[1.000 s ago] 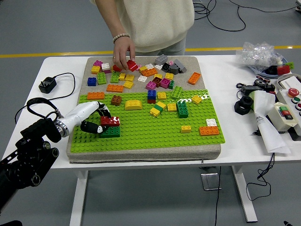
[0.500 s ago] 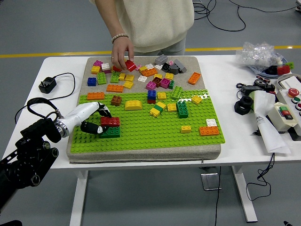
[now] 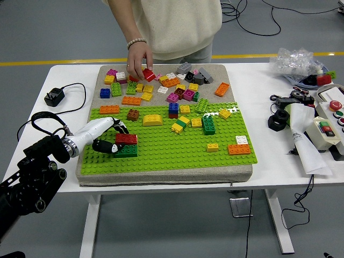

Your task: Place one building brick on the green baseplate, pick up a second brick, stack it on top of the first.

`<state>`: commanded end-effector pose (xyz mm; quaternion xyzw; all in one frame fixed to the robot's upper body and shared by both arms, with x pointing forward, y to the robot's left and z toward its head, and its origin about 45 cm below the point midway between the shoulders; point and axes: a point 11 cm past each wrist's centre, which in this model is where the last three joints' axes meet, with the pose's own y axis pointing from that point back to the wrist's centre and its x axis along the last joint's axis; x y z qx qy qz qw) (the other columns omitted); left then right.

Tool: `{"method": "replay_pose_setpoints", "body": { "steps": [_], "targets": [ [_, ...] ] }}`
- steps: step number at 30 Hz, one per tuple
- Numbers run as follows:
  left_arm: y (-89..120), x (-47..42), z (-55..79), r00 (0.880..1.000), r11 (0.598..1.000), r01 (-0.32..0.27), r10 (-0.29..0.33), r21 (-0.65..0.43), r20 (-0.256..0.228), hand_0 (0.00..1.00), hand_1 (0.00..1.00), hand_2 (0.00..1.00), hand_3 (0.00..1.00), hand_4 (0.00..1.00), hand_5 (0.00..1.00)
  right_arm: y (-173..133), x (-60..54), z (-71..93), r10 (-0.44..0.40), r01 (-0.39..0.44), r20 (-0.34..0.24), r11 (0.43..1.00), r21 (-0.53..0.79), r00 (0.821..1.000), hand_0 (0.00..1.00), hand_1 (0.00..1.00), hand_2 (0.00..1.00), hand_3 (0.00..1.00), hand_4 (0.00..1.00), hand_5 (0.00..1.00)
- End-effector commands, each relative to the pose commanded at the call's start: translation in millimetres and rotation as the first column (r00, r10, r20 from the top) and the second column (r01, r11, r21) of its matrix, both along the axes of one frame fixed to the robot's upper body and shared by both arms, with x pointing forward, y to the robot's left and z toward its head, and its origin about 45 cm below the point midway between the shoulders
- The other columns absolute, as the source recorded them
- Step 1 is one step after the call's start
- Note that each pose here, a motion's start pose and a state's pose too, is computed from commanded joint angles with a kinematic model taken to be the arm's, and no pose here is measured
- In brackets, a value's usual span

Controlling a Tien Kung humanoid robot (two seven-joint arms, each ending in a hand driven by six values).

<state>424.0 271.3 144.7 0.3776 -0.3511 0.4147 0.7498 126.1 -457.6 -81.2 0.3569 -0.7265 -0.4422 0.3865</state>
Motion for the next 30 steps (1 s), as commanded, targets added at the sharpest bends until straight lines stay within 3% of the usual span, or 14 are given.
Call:
{"method": "replay_pose_setpoints", "body": {
  "steps": [13, 20, 21, 30],
  "targets": [
    [1.3, 1.3, 4.2, 1.0, 1.0, -0.006, 0.006, -0.012, 0.009, 0.853, 0.747, 0.795, 0.655, 0.851, 0.126, 0.0, 0.5, 0.1, 0.0, 0.0, 0.002, 1.0, 0.001, 1.0, 0.786, 0.731, 0.778, 0.708, 0.915, 0.639],
    [2.5, 6.4, 14.7, 0.998, 1.0, -0.018, 0.019, -0.024, 0.051, 0.857, 0.746, 0.793, 0.661, 0.862, 0.137, -0.2, 0.6, 0.2, -0.001, 0.001, 0.003, 1.0, 0.002, 1.0, 0.786, 0.731, 0.778, 0.708, 0.915, 0.639],
    [2.2, 7.0, 15.3, 0.999, 1.0, -0.015, 0.016, -0.018, 0.052, 0.864, 0.745, 0.691, 0.627, 0.851, 0.139, -0.2, 0.9, 0.3, -0.002, 0.002, 0.003, 1.0, 0.001, 1.0, 0.786, 0.731, 0.777, 0.705, 0.914, 0.639],
    [-1.8, 8.6, 14.5, 0.999, 1.0, 0.007, -0.008, 0.008, 0.043, 0.869, 0.75, 0.66, 0.625, 0.854, 0.142, -0.4, 2.5, 0.9, -0.003, 0.003, 0.006, 1.0, 0.002, 1.0, 0.785, 0.731, 0.777, 0.705, 0.914, 0.639]
  ]
}}
